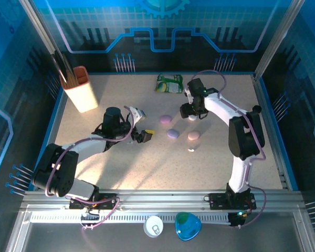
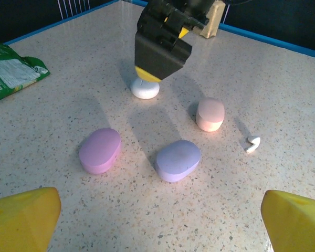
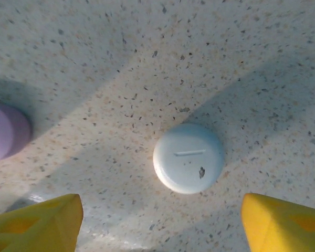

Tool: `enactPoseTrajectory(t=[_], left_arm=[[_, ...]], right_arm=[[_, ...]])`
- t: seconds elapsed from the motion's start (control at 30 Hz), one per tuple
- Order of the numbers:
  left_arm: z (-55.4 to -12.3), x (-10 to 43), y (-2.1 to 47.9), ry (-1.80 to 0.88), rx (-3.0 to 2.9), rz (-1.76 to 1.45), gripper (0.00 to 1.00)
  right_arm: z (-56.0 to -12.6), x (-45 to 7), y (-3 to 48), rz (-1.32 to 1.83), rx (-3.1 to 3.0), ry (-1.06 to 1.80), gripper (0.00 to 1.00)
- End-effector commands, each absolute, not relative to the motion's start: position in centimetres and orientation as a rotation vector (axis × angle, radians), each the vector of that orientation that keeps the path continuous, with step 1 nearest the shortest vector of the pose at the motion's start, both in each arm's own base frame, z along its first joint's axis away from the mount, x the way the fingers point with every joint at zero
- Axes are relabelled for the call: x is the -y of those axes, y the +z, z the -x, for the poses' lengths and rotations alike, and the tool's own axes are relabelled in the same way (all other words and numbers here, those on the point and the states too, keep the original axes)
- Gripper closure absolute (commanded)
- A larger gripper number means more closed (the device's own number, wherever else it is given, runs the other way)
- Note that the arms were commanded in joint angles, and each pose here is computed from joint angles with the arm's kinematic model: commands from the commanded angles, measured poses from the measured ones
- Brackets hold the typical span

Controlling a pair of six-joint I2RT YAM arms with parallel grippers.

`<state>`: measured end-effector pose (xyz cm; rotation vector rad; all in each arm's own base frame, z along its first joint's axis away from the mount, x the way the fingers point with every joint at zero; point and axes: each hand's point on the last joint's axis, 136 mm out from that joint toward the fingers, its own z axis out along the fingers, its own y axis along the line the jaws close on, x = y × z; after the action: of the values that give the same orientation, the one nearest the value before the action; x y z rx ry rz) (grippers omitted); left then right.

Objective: Insert wireless bluetooth earbuds into charging case

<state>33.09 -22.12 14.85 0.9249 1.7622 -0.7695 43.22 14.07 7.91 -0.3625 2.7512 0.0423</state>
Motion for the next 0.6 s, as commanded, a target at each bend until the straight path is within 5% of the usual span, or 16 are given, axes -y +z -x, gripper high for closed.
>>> enactPoseTrajectory(t=[0.0, 0.57], left_arm=[[-33.0, 22.3, 15.9, -0.742, -1.734, -0.967, 0.01], [-34.2, 21.1, 14.9, -0.632, -1.809, -0.933, 0.01]], right_arm=[[-42.6, -13.0, 6.8, 0.482, -2.848, 0.021, 0.2], [-44.6, -12.6, 2.3, 0.578, -3.004, 0.019, 0.33]])
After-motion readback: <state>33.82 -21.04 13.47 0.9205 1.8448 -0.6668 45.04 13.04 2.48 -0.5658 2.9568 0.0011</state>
